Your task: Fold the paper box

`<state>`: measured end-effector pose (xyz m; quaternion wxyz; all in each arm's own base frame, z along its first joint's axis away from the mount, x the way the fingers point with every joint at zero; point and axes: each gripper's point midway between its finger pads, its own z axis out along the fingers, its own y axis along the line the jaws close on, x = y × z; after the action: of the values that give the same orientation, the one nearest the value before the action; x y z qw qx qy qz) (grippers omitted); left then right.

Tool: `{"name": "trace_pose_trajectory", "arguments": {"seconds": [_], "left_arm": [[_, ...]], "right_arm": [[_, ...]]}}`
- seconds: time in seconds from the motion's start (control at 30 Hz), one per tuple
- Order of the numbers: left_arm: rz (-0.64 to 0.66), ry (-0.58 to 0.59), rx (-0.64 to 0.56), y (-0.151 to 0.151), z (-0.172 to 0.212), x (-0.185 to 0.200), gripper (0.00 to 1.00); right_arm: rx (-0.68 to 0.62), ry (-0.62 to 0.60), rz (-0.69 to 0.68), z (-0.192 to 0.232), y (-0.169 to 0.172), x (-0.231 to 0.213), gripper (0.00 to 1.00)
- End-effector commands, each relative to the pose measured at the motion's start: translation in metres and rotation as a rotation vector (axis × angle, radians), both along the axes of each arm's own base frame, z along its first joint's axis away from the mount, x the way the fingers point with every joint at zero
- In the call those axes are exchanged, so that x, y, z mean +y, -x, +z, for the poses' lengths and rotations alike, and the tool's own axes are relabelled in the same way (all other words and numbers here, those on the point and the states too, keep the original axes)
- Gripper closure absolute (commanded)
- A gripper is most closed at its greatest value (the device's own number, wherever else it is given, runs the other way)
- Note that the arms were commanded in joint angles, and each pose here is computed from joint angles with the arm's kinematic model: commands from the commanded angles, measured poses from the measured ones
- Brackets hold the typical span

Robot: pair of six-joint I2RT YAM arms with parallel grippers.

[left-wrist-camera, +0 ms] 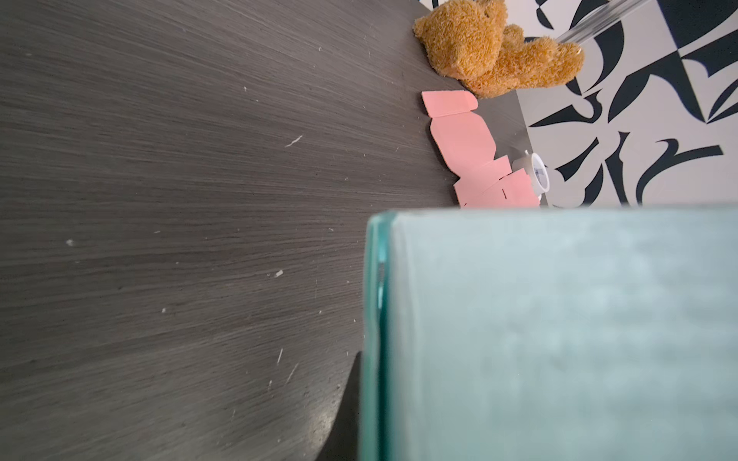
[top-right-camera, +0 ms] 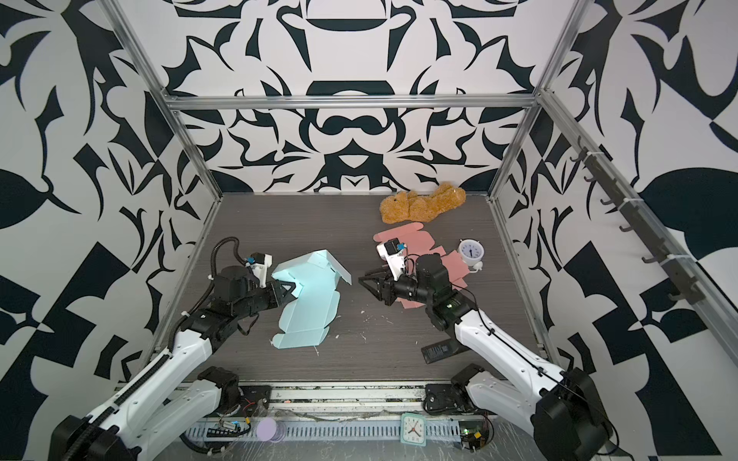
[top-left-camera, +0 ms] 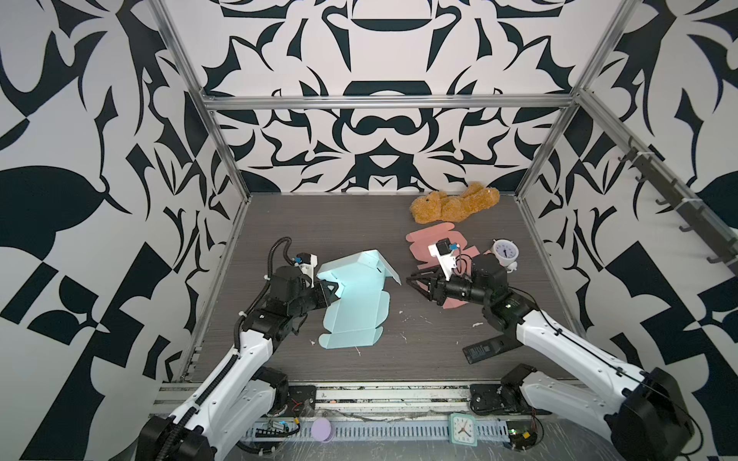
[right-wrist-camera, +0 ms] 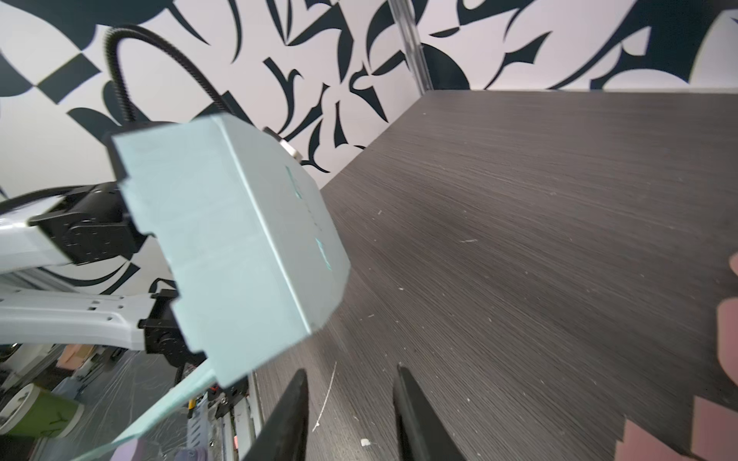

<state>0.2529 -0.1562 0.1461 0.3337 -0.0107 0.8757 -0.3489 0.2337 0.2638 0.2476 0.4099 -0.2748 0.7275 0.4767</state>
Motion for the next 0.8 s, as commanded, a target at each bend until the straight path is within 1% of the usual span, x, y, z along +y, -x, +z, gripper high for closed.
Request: {"name": "trace_pose_trajectory", "arguments": {"seconds": [0.0, 0.23, 0.37, 0.5, 0.57, 0.77], "left_arm": [[-0.063, -0.013, -0.013, 0.003, 0.008, -0.005, 0.93], [-0.121, -0.01, 0.0, 0.005, 0.005, -0.013, 0.93], [-0.126, -0.02, 0.027, 0.004, -0.001, -0.014, 0.92], [-0.138, -0.014, 0.038, 0.002, -0.003, -0.017, 0.92], [-0.142, -0.015, 0.038, 0.001, -0.003, -0.017, 0.92], [-0.143, -0.018, 0.04, 0.001, -0.005, -0.017, 0.92]], "right_arm": [[-0.086, -0.053, 0.117, 0.035, 0.011, 0.011, 0.61], [-0.068, -0.055, 0.176, 0.035, 0.008, 0.022, 0.62], [-0.071, -0.071, 0.266, 0.038, 0.02, 0.031, 0.62], [-0.042, -0.038, 0.308, 0.026, 0.025, 0.042, 0.62], [-0.035, -0.03, 0.308, 0.023, 0.024, 0.045, 0.64], [-0.04, -0.017, 0.302, 0.022, 0.02, 0.048, 0.75]]}}
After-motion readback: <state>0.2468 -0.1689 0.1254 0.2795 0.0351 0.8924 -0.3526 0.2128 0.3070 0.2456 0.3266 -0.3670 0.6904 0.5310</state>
